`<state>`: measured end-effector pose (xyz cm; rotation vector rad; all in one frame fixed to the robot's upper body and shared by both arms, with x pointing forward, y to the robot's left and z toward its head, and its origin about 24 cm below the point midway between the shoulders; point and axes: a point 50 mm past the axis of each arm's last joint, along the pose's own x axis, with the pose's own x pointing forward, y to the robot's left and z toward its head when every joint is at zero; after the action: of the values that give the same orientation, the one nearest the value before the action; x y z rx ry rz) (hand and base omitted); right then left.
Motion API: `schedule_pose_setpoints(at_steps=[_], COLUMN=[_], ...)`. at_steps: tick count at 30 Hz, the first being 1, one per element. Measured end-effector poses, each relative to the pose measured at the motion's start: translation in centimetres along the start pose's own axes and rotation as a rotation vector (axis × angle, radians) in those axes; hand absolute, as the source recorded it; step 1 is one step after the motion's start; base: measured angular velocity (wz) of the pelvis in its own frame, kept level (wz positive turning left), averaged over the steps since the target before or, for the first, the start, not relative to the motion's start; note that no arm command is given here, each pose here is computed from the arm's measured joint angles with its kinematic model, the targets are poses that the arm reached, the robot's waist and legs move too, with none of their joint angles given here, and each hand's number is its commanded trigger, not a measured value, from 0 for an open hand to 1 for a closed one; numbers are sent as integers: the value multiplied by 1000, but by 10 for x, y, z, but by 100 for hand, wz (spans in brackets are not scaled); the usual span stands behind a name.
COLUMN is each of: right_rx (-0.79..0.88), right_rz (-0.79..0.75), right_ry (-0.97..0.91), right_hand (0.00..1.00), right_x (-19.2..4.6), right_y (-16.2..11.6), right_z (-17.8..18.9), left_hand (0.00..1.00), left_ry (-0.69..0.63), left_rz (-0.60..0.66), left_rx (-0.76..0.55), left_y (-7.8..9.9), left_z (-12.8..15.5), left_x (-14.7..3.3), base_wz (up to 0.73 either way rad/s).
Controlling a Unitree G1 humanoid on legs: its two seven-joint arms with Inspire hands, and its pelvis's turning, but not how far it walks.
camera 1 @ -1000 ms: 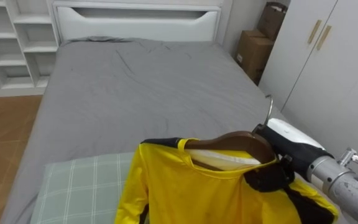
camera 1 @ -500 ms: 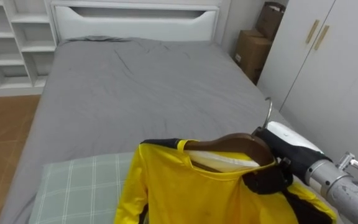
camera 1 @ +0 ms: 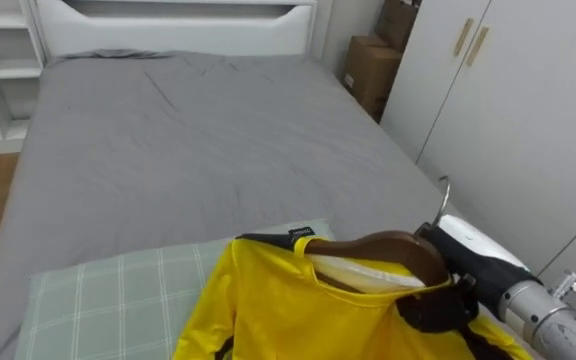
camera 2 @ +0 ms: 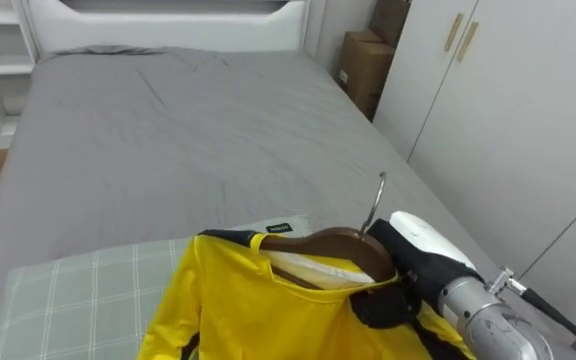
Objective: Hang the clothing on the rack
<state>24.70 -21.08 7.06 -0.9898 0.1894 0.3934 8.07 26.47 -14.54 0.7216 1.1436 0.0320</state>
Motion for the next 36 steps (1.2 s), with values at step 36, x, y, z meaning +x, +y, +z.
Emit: schedule_pose_setpoints(at_steps=[36], right_rx=[-49], right_rz=[46], right_ry=[-21], right_hand=[100], right_x=[24], right_y=[31], right_z=[16], left_hand=[0], left_ry=[458], left_rz=[-97], left_rx=[-28], left_y=[-24], left_z=[-88], left_x=[-26], base_wz=[-82])
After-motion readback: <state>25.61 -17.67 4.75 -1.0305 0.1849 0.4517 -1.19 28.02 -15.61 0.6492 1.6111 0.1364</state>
